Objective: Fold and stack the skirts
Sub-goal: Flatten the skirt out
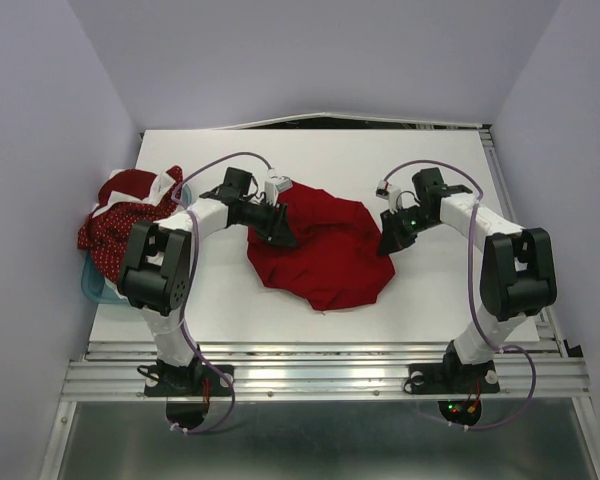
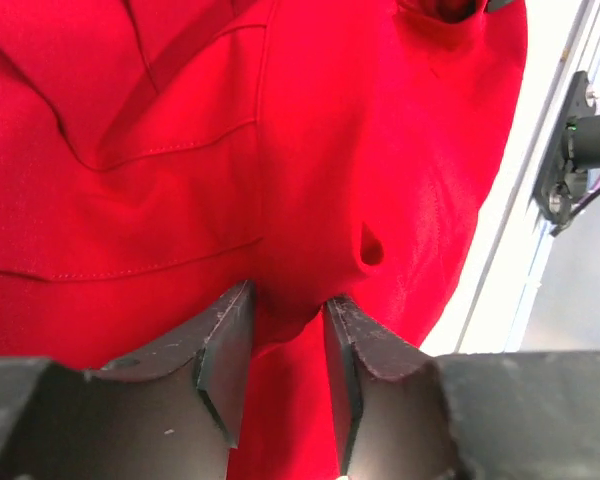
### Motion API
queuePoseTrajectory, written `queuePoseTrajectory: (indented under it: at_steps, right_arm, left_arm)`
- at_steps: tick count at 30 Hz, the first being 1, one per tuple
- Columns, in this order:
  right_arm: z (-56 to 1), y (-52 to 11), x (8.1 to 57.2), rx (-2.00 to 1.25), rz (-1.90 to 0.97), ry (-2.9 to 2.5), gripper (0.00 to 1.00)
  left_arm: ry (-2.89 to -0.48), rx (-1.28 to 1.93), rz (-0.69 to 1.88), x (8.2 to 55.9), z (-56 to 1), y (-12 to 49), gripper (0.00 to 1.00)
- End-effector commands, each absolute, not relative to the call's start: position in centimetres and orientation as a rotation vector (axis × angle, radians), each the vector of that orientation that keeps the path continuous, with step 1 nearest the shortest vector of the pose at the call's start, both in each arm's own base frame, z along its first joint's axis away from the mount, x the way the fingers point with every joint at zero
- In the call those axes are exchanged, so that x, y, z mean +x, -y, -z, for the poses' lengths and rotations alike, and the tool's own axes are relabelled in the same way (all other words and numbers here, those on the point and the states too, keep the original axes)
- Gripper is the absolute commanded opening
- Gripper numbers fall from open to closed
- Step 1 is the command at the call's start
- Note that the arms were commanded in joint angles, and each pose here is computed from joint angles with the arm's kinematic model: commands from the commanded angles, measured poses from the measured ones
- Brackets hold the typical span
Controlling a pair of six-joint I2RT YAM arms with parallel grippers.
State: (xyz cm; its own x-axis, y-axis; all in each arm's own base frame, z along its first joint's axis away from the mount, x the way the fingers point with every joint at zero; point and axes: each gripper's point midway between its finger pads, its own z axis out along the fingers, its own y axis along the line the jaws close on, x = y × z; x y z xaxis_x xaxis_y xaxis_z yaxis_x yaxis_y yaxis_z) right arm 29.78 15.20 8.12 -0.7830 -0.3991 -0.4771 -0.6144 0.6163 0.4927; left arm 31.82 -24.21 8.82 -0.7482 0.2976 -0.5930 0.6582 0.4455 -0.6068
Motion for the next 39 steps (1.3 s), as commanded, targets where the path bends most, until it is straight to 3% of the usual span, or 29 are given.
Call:
queuePoseTrajectory:
  at_steps: [1, 21, 23, 26, 27, 34, 39]
  right_arm:
    - [-9.6, -15.6, 31.3, -0.833, -0.934, -2.460, 0.01]
    - [-10.6, -15.1, 30.9, -0.868, -0.895, -2.456, 0.01]
    - [-10.7, -14.6, 31.2, -0.853, -0.879, -2.458, 0.01]
    - [-11.8, -13.5, 32.1, -0.813, -0.845, -2.439, 0.01]
    - [-12.5, -13.2, 32.2, -0.810, -0.830, -2.427, 0.01]
    - [-19.8, -7.7, 35.7, -0.692, -0.592, -2.277, 0.01]
    - [-26.2, -4.5, 37.9, -0.570, -0.403, -2.136, 0.01]
  left_arm:
    - [-2.127, 0.869, 1.150, 33.3, -12.8, 24.6, 0.48]
    - [-2.029, 0.852, 0.983, 39.3, -14.4, 25.5, 0.50]
    - [-2.018, 0.863, 1.005, 39.4, -14.4, 25.8, 0.39]
    - [-2.006, 0.870, 0.994, 39.9, -15.0, 25.8, 0.07]
    - [-2.003, 0.870, 0.984, 40.1, -15.4, 25.6, 0.02]
    - [-1.868, 0.701, 0.814, 43.3, -25.0, 19.1, 0.00]
    - [-1.680, 0.663, 0.683, 42.2, -33.9, 16.0, 0.00]
